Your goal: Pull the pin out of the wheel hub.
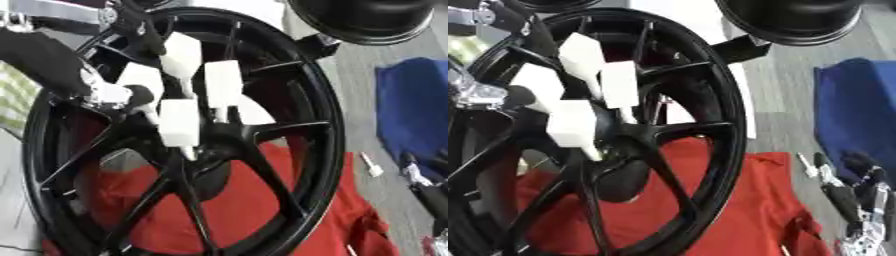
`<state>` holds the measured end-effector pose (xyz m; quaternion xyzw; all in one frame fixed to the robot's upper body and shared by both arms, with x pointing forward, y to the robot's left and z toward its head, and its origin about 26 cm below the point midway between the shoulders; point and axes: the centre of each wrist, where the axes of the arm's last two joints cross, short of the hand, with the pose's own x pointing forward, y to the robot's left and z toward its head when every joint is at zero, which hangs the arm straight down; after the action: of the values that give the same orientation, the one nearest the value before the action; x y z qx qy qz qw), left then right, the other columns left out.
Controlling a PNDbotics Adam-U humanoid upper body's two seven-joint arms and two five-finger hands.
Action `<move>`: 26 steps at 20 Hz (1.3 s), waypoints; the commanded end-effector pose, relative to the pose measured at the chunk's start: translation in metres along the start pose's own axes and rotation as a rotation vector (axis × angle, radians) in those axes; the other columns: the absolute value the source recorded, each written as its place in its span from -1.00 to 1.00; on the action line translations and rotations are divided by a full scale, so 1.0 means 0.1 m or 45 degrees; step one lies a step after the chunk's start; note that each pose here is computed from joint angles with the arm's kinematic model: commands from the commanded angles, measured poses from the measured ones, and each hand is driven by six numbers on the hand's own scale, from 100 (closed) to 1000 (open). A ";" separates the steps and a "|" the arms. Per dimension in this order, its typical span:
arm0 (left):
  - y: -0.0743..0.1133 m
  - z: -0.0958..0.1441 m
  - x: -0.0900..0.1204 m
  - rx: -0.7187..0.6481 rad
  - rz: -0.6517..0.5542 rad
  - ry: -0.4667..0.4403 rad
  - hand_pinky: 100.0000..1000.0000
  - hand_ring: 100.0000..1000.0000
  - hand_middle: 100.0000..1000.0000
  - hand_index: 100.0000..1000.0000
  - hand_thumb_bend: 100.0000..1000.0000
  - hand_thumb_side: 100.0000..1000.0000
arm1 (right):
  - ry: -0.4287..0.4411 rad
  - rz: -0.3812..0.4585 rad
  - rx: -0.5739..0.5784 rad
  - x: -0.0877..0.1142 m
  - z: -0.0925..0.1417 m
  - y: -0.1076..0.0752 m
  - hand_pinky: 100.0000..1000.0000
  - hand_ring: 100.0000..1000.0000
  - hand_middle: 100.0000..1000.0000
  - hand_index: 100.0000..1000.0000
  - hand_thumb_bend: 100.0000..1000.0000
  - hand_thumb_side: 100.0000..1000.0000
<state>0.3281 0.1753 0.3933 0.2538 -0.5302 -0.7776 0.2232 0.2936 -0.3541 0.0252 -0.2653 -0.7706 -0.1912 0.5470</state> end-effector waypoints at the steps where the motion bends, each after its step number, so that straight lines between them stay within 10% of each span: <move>1: 0.04 0.02 -0.05 0.008 -0.021 0.022 0.71 0.60 0.55 0.72 -0.38 0.52 | -0.036 -0.001 0.000 0.07 -0.04 0.00 0.21 0.50 0.16 0.47 0.07 -0.62; 18: -0.08 -0.18 -0.18 -0.061 -0.053 -0.023 0.57 0.47 0.40 0.65 -0.48 0.19 | -0.026 -0.015 -0.017 0.08 -0.04 0.02 0.20 0.50 0.16 0.47 0.15 -0.65; 26: -0.04 -0.15 -0.18 -0.035 -0.032 -0.021 0.36 0.17 0.06 0.44 -0.98 -0.55 | -0.022 -0.020 -0.016 0.08 -0.04 0.02 0.21 0.50 0.16 0.47 0.20 -0.67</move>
<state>0.3568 0.1743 0.3756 0.2413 -0.5074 -0.7981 0.2177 0.2954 -0.3512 0.0264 -0.2638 -0.7691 -0.1989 0.5472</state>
